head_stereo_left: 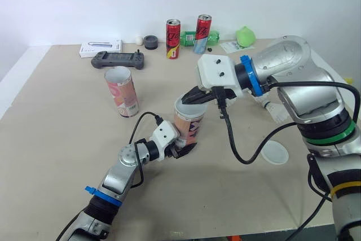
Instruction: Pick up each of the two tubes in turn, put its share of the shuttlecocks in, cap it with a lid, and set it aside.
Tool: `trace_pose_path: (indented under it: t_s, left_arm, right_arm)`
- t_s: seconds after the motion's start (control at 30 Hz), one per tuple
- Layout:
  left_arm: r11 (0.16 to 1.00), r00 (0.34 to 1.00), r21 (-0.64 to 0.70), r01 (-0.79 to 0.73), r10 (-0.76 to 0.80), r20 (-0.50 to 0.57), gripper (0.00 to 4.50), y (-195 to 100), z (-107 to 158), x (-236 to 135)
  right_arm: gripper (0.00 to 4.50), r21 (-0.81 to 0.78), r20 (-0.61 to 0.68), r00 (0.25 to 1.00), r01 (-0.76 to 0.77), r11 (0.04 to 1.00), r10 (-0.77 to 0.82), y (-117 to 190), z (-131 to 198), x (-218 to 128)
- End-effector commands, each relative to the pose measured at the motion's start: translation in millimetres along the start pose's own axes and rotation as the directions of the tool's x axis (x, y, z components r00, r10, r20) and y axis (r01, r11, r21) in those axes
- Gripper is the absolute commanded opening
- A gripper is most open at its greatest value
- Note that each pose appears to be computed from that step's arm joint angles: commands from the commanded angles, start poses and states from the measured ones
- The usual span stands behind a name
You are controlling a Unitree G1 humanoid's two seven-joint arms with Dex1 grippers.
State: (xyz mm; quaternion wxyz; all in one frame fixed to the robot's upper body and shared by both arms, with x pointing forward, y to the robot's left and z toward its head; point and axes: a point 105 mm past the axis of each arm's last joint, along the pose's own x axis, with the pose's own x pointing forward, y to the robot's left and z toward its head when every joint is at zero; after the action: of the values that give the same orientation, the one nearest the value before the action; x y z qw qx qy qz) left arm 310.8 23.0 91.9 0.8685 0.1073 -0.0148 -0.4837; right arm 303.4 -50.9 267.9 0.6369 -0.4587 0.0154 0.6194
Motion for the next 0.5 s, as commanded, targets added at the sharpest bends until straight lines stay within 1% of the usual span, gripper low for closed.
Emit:
trace_pose_path:
  t_s: [0.03, 0.5]
  left_arm:
    - [1.000, 1.000, -0.010, 0.004, -0.004, -0.013, 3.74, -3.6, -4.2, 1.9]
    - [1.000, 1.000, -0.006, 0.008, -0.008, -0.010, 3.74, -4.5, -2.2, 2.0]
  right_arm:
    - [0.04, -0.018, 0.015, 1.000, 0.004, 1.000, -0.004, -1.0, 5.1, -0.4]
    - [0.04, -0.006, 0.025, 0.999, -0.025, 1.000, 0.025, 1.6, 1.3, 14.2]
